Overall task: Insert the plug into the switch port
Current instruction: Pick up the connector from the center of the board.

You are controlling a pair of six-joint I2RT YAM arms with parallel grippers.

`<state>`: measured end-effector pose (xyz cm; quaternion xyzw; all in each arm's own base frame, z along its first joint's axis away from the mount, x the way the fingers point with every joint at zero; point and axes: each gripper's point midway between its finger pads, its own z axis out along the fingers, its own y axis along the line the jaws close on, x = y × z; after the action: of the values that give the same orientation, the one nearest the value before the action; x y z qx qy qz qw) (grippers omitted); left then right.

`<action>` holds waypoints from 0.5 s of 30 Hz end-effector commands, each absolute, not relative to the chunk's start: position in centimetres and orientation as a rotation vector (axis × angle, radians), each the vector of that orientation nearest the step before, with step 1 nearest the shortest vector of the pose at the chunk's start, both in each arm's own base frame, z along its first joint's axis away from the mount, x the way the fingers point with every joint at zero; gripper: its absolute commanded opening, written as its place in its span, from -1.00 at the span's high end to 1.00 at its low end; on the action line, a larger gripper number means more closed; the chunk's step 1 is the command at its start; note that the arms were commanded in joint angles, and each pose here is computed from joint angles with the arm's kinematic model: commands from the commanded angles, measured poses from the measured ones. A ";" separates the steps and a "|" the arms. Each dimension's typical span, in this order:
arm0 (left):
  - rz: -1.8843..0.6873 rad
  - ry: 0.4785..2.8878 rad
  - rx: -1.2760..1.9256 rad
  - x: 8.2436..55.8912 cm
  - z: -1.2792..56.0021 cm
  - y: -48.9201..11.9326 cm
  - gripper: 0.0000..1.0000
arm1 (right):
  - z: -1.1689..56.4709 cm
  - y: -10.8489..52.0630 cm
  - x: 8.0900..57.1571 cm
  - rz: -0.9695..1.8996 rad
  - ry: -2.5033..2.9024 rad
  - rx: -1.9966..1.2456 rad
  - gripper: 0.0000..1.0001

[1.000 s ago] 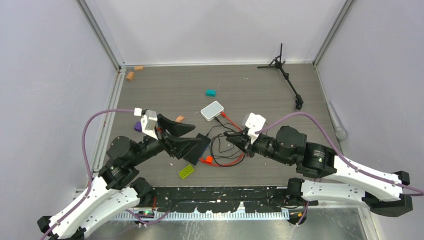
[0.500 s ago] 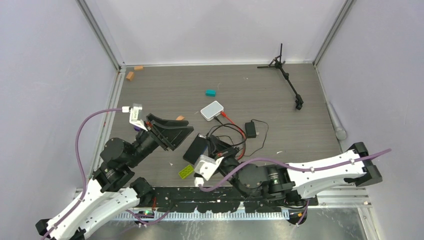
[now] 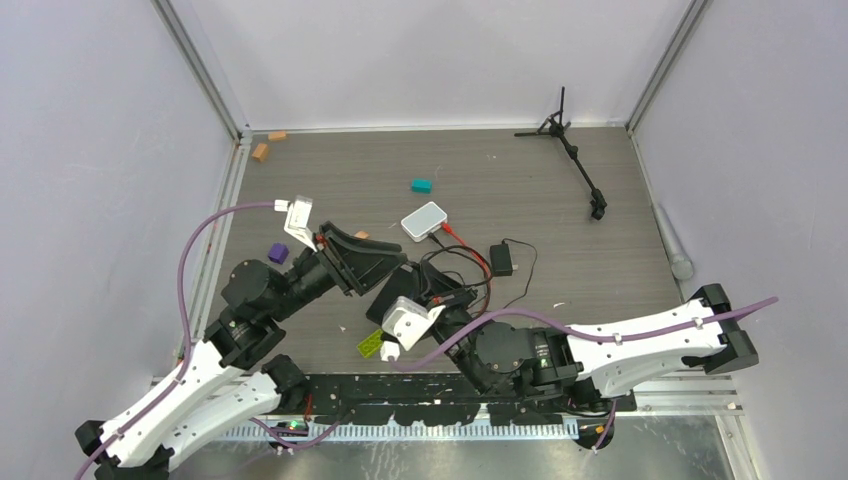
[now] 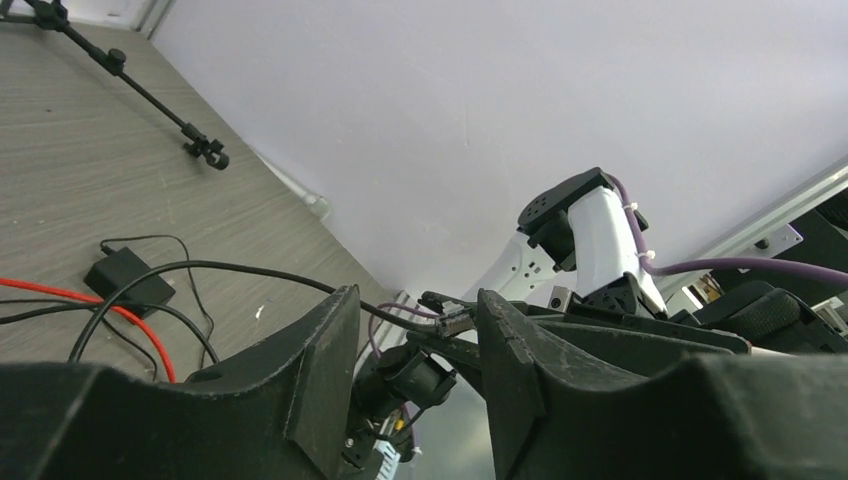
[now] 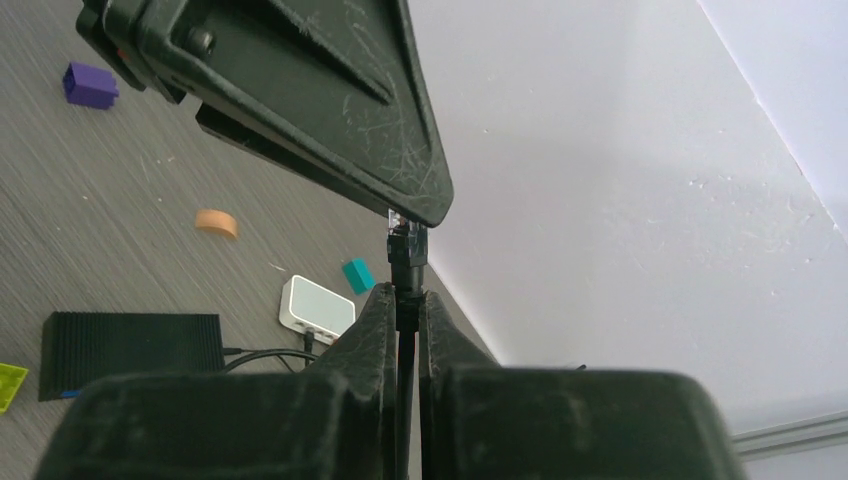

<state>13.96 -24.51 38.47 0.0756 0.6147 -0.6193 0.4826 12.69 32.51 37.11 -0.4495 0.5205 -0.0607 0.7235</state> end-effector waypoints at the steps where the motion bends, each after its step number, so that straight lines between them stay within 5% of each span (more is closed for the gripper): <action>1: -1.568 1.420 0.206 13.3 40.1 -24.7 0.12 | 39.4 32.8 12.6 -0.050 1.168 -0.903 0.99; 9: -1.573 1.425 0.213 13.4 40.1 -25.0 0.98 | 39.5 33.3 12.4 -0.036 1.164 -0.901 0.99; 11: -1.574 1.428 0.213 13.4 40.0 -25.0 1.00 | 39.5 33.1 12.5 -0.030 1.176 -0.881 0.95; 15: -1.544 1.431 0.211 13.4 39.7 -24.5 1.00 | 39.5 32.4 12.4 0.122 1.275 -0.846 0.05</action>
<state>13.61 -24.86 39.17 0.0794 0.6019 -0.6364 0.4758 12.68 32.90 37.08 -0.4297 0.5397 -0.0404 0.7228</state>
